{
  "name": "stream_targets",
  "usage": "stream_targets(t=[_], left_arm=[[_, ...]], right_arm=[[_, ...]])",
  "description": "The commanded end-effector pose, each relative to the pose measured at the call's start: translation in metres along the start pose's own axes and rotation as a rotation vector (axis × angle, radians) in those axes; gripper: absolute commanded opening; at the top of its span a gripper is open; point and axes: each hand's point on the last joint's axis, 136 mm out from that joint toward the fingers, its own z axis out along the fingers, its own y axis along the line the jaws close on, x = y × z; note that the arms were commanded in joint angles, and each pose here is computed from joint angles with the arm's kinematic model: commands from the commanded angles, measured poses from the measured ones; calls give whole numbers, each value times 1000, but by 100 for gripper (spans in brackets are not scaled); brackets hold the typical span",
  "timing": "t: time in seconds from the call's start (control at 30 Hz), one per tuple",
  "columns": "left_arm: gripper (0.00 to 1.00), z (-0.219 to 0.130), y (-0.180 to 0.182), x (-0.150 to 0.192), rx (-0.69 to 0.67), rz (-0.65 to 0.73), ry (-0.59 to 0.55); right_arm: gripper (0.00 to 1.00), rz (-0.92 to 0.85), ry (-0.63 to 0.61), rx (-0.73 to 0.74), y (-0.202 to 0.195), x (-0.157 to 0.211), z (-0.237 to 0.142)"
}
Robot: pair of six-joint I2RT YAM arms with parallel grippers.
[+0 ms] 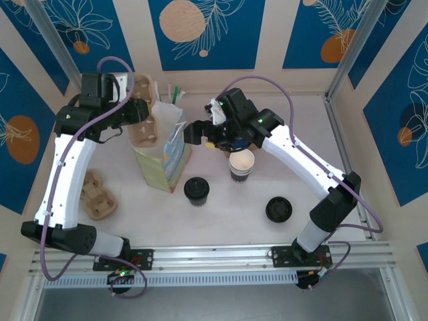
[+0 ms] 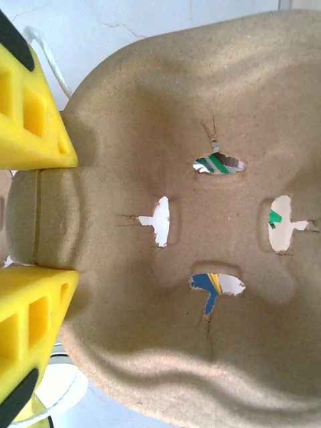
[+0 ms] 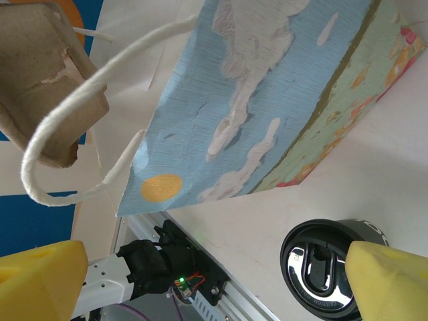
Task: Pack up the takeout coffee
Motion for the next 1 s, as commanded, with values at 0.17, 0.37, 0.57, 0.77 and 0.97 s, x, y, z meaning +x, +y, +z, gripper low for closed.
stream_targets(t=[0.17, 0.37, 0.57, 0.77, 0.97], left_arm=[[36, 8, -16, 1, 48, 146, -14], [36, 0, -17, 2, 29, 143, -20], [36, -9, -34, -2, 88, 139, -51], [36, -21, -37, -9, 86, 138, -87], [36, -18, -39, -6, 104, 163, -87]], right_arm=[[99, 16, -6, 7, -3, 8, -8], [99, 18, -10, 7, -3, 7, -9], [99, 22, -7, 4, -3, 7, -7], [99, 22, -10, 8, -4, 8, -8], [99, 24, -7, 7, -4, 9, -8]])
